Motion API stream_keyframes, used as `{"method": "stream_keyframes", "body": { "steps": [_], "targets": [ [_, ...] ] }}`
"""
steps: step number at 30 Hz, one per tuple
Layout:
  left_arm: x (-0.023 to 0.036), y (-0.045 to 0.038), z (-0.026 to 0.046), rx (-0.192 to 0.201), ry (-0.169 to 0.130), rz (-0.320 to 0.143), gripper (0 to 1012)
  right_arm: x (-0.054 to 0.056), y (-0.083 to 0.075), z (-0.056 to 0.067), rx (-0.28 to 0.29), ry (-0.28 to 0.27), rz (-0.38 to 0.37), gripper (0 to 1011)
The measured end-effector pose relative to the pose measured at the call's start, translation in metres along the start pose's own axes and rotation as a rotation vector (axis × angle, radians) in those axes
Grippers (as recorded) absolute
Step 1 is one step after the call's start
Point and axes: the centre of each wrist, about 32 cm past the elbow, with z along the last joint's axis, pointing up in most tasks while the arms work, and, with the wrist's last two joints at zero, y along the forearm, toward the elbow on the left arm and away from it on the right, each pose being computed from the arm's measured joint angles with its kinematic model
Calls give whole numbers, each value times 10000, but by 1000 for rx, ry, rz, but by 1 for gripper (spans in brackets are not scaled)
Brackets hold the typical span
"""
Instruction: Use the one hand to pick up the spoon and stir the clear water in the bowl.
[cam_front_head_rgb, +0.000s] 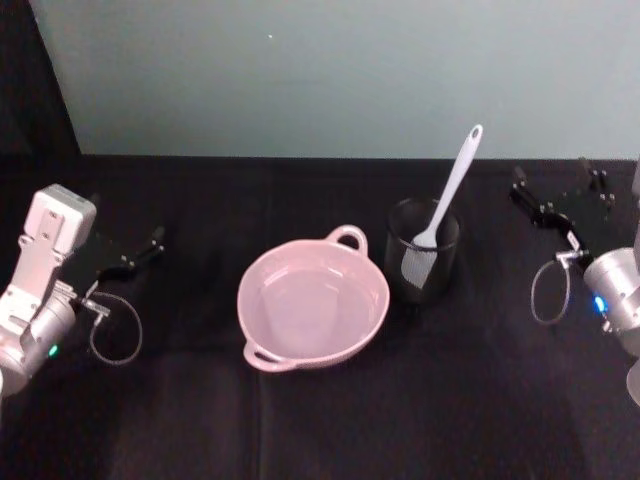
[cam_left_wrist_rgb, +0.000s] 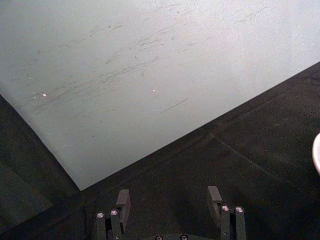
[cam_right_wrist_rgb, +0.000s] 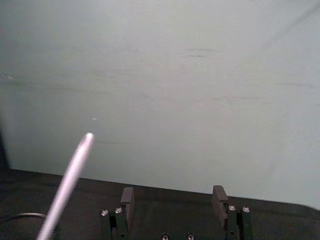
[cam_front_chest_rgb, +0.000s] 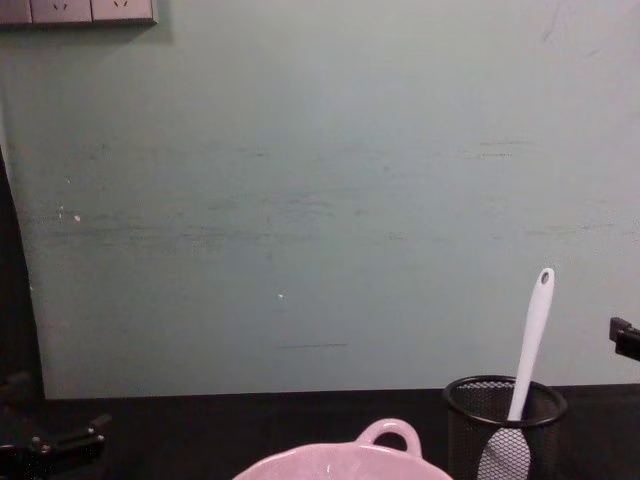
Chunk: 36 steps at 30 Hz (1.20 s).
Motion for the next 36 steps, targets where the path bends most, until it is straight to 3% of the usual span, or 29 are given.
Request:
{"method": "stream_keyframes", "body": {
  "steps": [6, 12, 36],
  "targets": [
    [0, 0, 0, 0, 0, 0, 1011, -27, 140, -159, 12, -72, -44, 1002],
    [0, 0, 0, 0, 0, 0, 1011, -44, 188, -243, 20, -96, -52, 1002],
    [0, 0, 0, 0, 0, 0, 1011, -48, 200, -259, 20, -92, -53, 1002]
  ]
}}
